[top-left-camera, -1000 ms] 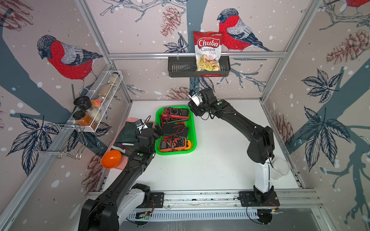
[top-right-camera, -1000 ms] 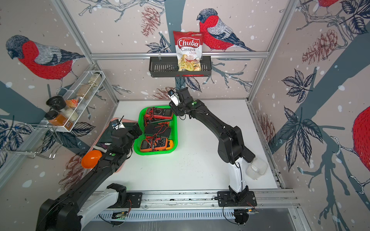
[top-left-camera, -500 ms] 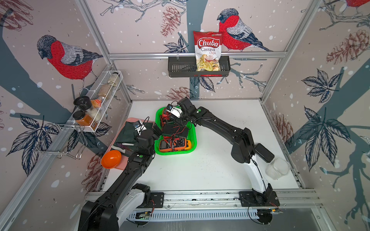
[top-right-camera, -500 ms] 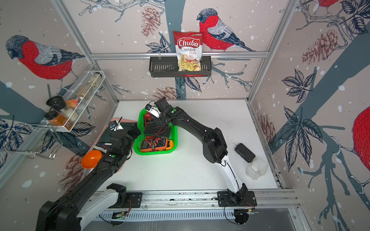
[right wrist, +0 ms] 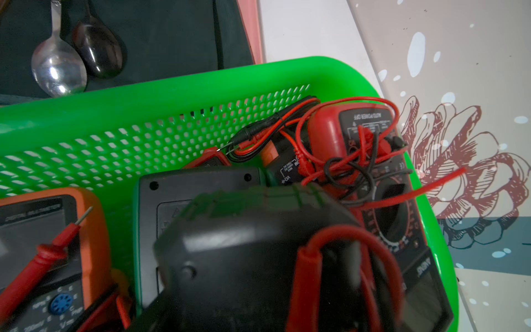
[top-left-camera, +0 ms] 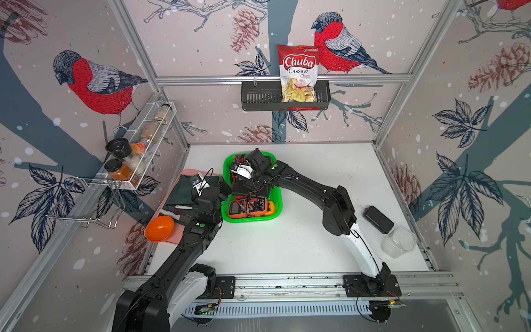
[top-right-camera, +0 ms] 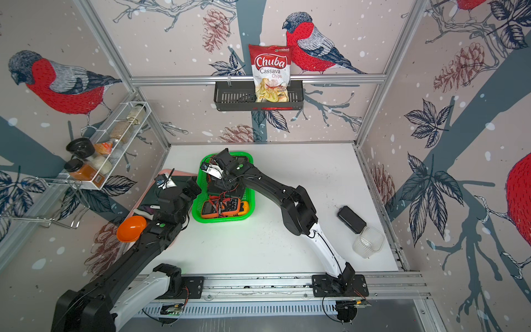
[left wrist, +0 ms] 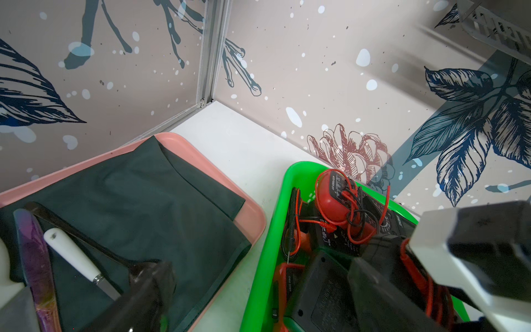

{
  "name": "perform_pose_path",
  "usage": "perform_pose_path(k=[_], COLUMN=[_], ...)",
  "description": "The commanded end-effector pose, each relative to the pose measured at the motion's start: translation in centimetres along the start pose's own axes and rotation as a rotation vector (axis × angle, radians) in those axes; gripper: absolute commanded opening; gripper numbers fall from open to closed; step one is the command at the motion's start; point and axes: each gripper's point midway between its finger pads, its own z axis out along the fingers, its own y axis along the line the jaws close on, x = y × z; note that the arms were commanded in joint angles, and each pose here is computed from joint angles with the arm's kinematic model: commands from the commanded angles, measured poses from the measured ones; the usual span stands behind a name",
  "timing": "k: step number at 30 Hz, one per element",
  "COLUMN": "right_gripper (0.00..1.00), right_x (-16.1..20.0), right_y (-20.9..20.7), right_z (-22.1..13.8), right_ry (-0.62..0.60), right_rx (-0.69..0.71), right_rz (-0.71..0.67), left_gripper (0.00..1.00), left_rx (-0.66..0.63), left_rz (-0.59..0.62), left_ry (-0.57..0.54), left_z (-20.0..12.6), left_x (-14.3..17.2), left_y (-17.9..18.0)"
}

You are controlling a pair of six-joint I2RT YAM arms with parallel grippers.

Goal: Put the multimeter into the basket
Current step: Place the multimeter in the basket.

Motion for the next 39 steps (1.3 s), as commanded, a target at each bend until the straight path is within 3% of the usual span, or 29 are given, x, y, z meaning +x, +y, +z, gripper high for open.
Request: perform_pose_path(k=[1,4,9,19,31,35,39], right_gripper=[0.51,0.61,1.00,1.00,1.00,1.00,1.00], right_x=[-1.4,-1.4,-1.1,-3.0,-5.7,-5.4,-3.2], right_y=[-0.5,-0.4,-0.5,-1.5,-0.8,-2.1,-5.6], right_z=[0.4,1.1,1.8,-0.5,-8.1,-10.7,-14.1], right_ry=[-0.053,-0.055,-0.048,-0.094,-0.231,-0.265,-0.285], right_rx=[0.014,0.013,0.025,0.055,0.032,0.072,0.166], right_rz=[-0.020,-0.024,-0.025,-0.026,-0.011,0.087,0.361], left_gripper=[0.98,0.98,0.98,0.98,0.98,0.98,0.98], left_rx=[0.001,-0.002,-0.012,-0.004,0.009,0.034,0.064], left_rz=[-0.023,-0.020,-0.021,-0.026,-0.030,-0.016,0.018], left_ry=[-0.037,-0.034,-0.040,-0.044,-0.050,-0.041,-0.018], left_z=[0.0,0.0,0.0,-0.1,-0.4,-0.4,-0.5], left_x=[-0.9,-0.7,-0.8,-0.9,-1.4,-1.5,-1.3], left_y=[-0.1,0.0,0.2,0.0,-0.2,-0.7,-1.4])
